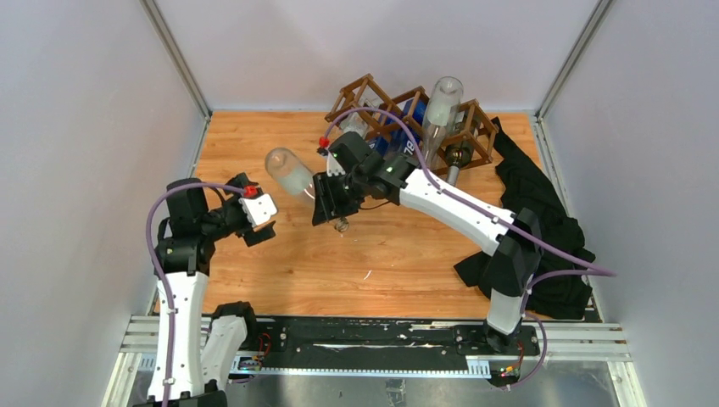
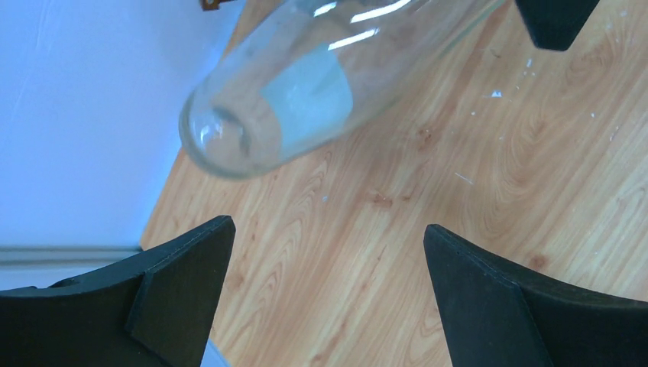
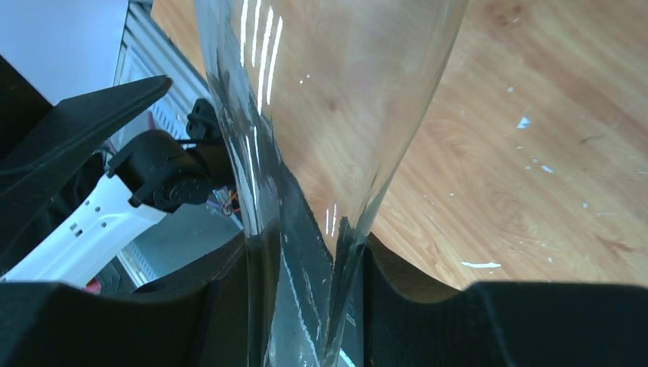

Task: Take the wine bottle off the wine rack

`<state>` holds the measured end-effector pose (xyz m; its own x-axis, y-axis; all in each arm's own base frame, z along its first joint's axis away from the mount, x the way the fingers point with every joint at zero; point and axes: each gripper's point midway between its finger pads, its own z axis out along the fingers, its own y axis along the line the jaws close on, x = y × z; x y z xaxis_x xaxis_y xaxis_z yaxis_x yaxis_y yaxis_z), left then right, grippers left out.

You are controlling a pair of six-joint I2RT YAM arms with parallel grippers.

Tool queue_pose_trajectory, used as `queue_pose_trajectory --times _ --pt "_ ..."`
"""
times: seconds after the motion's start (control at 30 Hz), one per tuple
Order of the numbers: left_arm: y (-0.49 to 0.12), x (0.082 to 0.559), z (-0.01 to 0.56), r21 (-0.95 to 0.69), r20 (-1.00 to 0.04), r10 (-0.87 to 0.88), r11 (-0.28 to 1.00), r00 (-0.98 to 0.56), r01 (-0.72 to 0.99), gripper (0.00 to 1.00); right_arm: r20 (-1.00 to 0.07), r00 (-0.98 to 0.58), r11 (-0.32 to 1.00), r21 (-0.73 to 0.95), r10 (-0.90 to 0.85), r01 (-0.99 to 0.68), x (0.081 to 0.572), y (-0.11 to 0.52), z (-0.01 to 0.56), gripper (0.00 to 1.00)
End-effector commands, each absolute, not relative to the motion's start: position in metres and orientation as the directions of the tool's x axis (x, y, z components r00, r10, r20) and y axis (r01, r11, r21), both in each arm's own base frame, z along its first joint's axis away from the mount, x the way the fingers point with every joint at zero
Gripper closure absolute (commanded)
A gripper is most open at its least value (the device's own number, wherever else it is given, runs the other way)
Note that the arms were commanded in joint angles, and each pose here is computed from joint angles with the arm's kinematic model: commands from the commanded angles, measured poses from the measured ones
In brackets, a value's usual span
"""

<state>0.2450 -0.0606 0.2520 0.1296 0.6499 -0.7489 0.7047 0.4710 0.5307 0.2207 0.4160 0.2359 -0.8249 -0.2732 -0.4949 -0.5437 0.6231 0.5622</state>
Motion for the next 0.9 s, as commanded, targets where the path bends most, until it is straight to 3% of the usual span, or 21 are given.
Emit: queue_pose_trajectory --times 0.0,0.17,0.5,0.87 --pt "-0.076 0.235 0.236 0.621 -0.666 0.689 0.299 0.286 0.724 0.00 -0.663 -0.706 0.420 0.583 -0.249 -0.695 0.214 0.453 0.300 1.00" --pt "-0.082 0.230 0.208 0.697 -0.534 0.748 0.126 0.393 0.706 0.00 -0.621 -0.710 0.369 0.608 -0.331 -0.704 0.195 0.465 0.284 1.00" --pt "-0.094 0.212 0.182 0.789 -0.382 0.724 -0.069 0.574 0.611 0.00 -0.582 -0.695 0.288 0.641 -0.423 -0.712 0.167 0.477 0.270 1.00" --pt "-0.103 0.206 0.183 0.846 -0.313 0.680 -0.117 0.663 0.520 0.00 -0.561 -0.664 0.200 0.670 -0.494 -0.715 0.137 0.511 0.263 1.00"
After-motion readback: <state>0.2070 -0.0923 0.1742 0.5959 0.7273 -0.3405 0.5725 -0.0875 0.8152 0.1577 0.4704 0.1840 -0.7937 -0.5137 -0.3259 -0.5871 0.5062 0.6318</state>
